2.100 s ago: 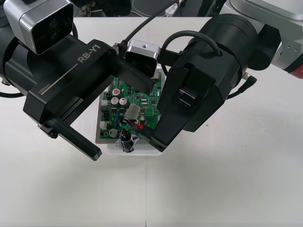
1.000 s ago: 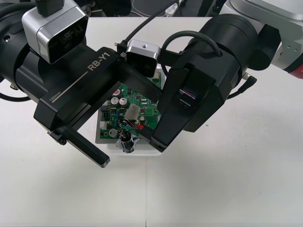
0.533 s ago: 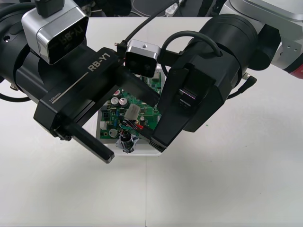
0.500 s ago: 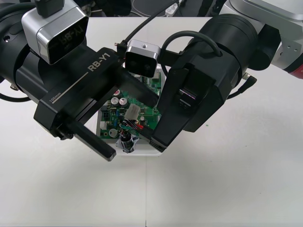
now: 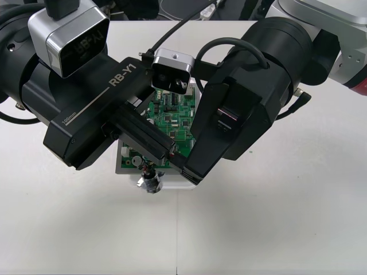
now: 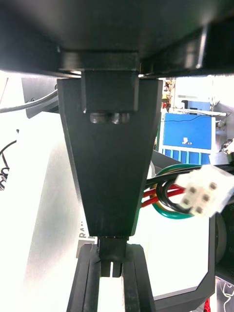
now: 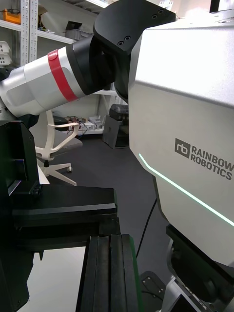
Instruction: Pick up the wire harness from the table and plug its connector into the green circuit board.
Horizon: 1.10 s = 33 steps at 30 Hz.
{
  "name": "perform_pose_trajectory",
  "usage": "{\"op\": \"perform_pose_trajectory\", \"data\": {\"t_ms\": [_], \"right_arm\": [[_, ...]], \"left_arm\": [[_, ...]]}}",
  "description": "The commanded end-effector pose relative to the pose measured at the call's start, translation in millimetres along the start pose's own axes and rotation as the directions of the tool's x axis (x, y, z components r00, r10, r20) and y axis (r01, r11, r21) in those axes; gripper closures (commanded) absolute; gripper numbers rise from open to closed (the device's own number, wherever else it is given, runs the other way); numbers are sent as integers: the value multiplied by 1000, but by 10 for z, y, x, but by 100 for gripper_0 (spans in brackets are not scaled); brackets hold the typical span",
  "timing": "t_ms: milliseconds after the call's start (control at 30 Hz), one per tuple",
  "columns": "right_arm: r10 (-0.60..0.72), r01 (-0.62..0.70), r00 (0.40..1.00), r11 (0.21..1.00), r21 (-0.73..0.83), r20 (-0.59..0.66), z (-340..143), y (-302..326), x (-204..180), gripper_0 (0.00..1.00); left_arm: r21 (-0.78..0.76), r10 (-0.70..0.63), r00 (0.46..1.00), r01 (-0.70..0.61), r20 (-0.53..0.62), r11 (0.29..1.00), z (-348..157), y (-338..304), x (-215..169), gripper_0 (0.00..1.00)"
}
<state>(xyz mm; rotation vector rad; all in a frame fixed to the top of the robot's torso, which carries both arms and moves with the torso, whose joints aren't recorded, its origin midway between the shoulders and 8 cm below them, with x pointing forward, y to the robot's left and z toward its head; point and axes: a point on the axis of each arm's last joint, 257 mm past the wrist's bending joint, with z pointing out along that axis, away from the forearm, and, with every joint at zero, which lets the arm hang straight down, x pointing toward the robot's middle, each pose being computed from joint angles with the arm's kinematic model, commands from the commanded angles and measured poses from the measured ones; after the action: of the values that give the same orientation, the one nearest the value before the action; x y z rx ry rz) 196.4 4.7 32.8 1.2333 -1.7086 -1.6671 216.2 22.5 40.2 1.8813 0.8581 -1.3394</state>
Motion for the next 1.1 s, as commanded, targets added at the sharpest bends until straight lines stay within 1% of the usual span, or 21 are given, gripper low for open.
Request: {"op": "perform_pose_trajectory", "data": {"t_ms": [33, 533, 567, 600, 633, 667, 733, 767, 833, 867, 933, 1100], "right_arm": [[-46, 47, 997, 999, 25, -60, 126, 106, 15, 100], [-45, 47, 997, 999, 25, -59, 122, 105, 11, 100], [-47, 48, 997, 999, 25, -59, 122, 105, 11, 95], [-47, 48, 997, 999, 25, -59, 122, 105, 11, 84], [-45, 47, 997, 999, 25, -59, 122, 105, 11, 69], [-47, 48, 997, 999, 25, -59, 122, 105, 11, 66], [-45, 47, 997, 999, 25, -59, 122, 105, 11, 53], [-45, 47, 997, 999, 25, -59, 122, 105, 11, 52], [-47, 48, 997, 999, 25, -59, 122, 105, 11, 44], [-44, 46, 997, 999, 25, -57, 119, 104, 8, 43], [-47, 48, 997, 999, 25, -59, 122, 105, 11, 33], [-46, 47, 997, 999, 21, -57, 119, 115, 8, 29]], "left_arm": [[-6, -56, 998, 56, 30, 998, 122, 30, -45, 100], [-7, -50, 998, 50, 30, 999, 122, 30, -45, 100], [-7, -50, 998, 50, 30, 999, 122, 30, -45, 100], [-5, -48, 998, 48, 29, 999, 122, 26, -43, 100], [-7, -46, 998, 47, 30, 999, 122, 30, -45, 100], [-5, -46, 998, 47, 29, 999, 122, 26, -43, 100], [-5, -43, 999, 44, 29, 999, 122, 26, -43, 100], [-5, -43, 999, 44, 29, 999, 122, 26, -43, 100], [-7, -42, 999, 42, 30, 999, 122, 30, -45, 100], [-5, -42, 999, 42, 29, 999, 122, 26, -43, 100], [-5, -42, 999, 42, 29, 999, 122, 26, -43, 100], [-6, -38, 999, 38, 30, 999, 119, 25, -45, 100]]}}
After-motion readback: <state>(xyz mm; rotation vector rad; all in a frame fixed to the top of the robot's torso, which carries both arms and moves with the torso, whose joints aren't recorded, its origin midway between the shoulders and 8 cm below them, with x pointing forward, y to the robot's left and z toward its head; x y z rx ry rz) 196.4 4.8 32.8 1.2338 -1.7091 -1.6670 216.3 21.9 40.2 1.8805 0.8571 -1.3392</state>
